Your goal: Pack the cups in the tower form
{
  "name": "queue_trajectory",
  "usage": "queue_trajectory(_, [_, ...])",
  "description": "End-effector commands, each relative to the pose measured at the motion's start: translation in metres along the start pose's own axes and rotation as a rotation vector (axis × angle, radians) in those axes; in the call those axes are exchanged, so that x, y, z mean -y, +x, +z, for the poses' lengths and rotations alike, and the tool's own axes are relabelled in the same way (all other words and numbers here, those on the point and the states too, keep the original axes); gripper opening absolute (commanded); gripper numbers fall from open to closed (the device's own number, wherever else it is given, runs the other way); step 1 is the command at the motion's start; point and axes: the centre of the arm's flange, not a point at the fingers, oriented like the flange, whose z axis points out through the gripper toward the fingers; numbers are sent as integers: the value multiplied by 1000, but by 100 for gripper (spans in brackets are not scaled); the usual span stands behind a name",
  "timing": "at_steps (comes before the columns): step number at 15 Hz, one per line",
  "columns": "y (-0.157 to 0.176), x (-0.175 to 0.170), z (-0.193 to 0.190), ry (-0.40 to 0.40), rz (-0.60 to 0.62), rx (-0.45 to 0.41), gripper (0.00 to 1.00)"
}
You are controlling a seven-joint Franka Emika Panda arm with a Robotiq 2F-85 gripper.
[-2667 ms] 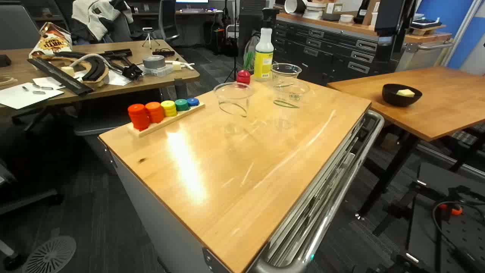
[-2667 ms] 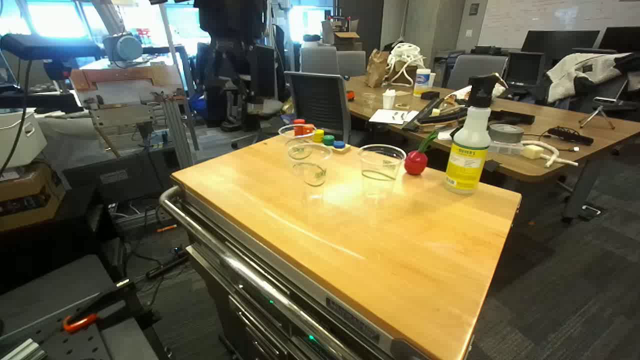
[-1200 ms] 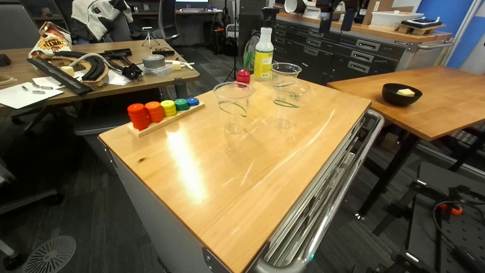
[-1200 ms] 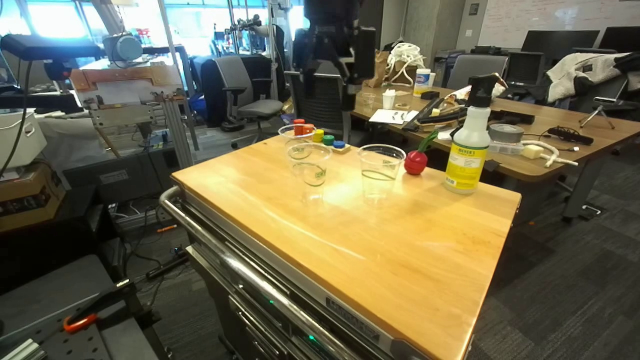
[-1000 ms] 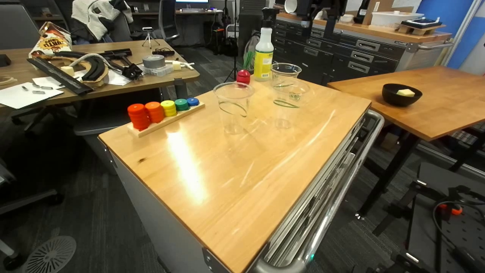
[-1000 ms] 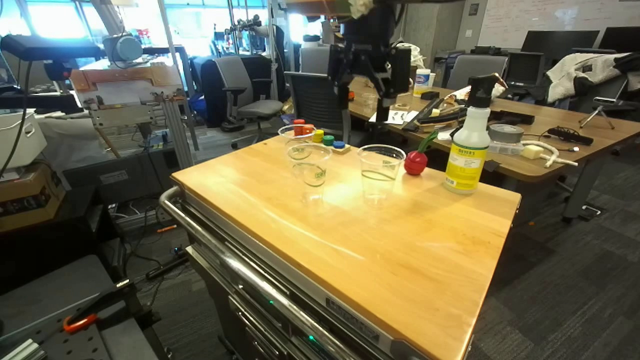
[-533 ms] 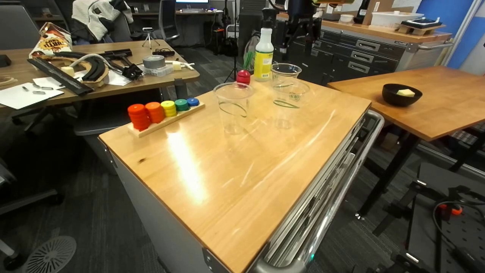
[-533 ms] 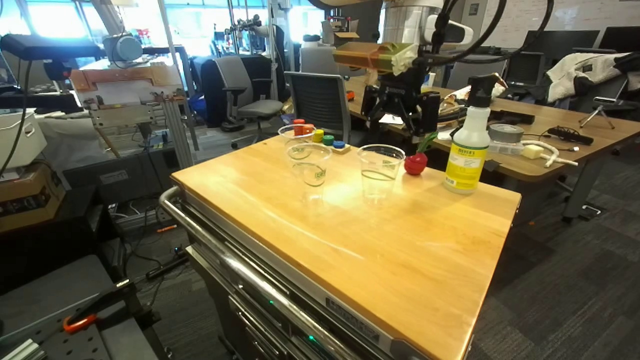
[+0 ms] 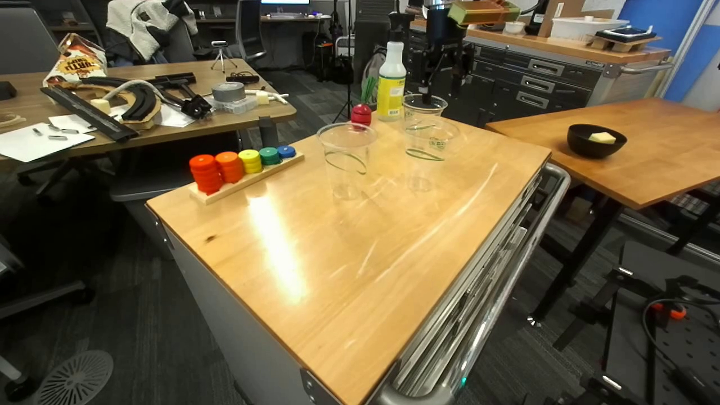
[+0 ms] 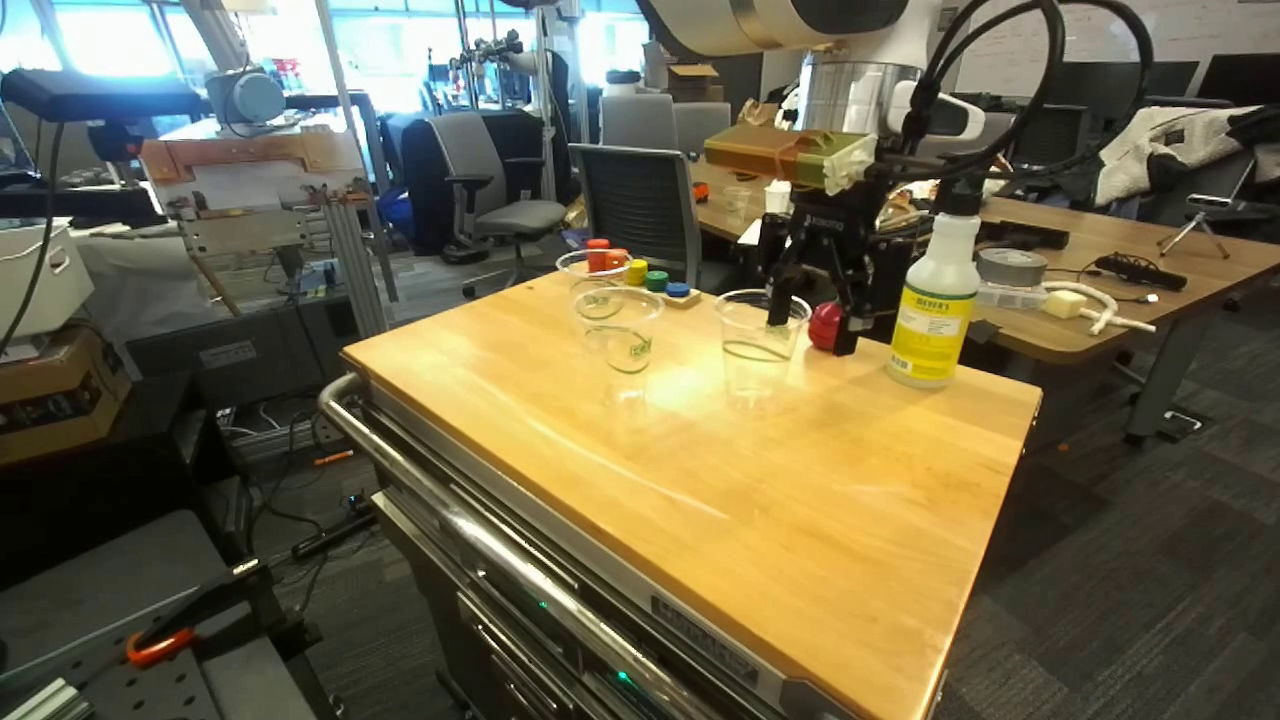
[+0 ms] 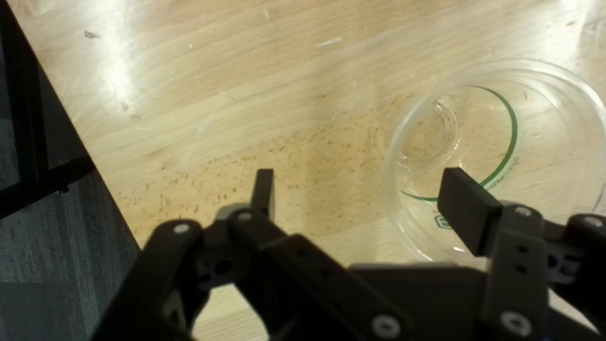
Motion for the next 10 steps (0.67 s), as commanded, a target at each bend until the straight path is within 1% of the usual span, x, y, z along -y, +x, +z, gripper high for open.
queue_trajectory(1, [14,0,2,31,-7,47,54])
queue_trajectory(5, [8,3,-3,50,-12,55,23])
queue_trajectory(7, [7,4,-12,80,-12,64,8])
queue_trajectory(8, [7,4,-16,103,-10,62,4])
queue_trajectory(10, [8,3,-21,146,-3,62,0])
